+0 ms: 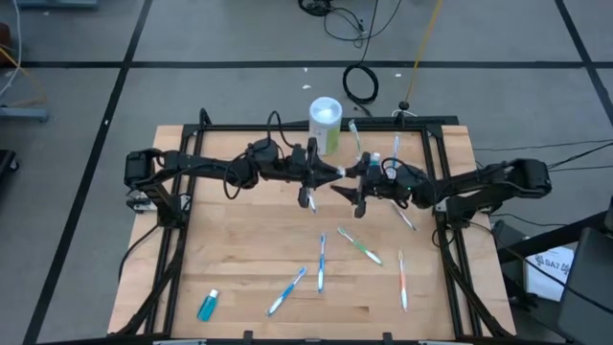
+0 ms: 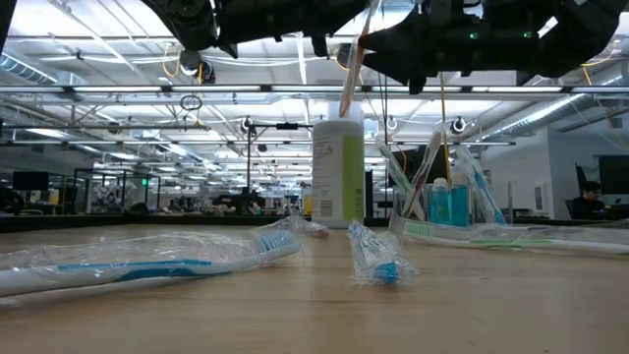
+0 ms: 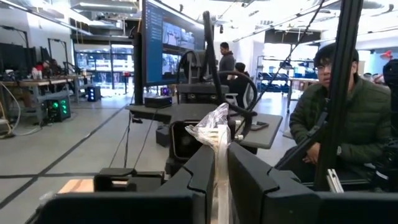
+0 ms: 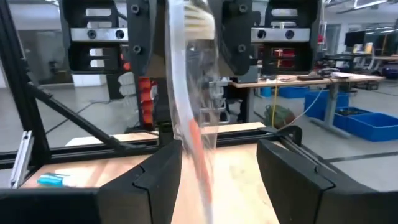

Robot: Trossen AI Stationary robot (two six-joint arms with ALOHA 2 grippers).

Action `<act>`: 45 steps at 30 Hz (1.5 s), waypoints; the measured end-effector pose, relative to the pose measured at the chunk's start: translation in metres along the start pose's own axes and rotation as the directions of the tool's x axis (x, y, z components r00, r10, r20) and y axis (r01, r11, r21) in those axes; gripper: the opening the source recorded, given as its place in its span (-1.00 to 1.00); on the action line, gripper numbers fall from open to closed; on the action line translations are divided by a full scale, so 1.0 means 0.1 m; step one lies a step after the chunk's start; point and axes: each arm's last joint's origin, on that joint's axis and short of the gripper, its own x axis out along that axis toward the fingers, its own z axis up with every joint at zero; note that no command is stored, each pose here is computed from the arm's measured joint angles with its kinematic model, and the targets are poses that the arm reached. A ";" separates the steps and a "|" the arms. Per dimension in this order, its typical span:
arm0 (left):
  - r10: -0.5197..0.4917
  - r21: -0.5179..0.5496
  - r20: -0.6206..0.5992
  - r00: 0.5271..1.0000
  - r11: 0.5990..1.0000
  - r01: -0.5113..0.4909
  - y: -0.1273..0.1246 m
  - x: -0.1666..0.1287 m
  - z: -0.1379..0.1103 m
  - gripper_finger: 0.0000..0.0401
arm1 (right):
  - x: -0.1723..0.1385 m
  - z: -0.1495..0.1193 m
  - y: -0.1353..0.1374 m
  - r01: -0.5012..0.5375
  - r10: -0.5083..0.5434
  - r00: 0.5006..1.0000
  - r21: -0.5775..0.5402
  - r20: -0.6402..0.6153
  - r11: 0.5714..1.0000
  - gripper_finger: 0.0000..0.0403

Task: Pick & Place toothbrushing station
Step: Put the left orange toothbrush into the transparent organizer

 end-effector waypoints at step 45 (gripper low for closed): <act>0.094 0.070 -0.165 0.982 0.994 -0.084 0.03 -0.02 -0.17 -0.29 | -0.28 0.29 -0.03 0.089 -0.090 0.995 -0.027 -0.049 0.996 -0.94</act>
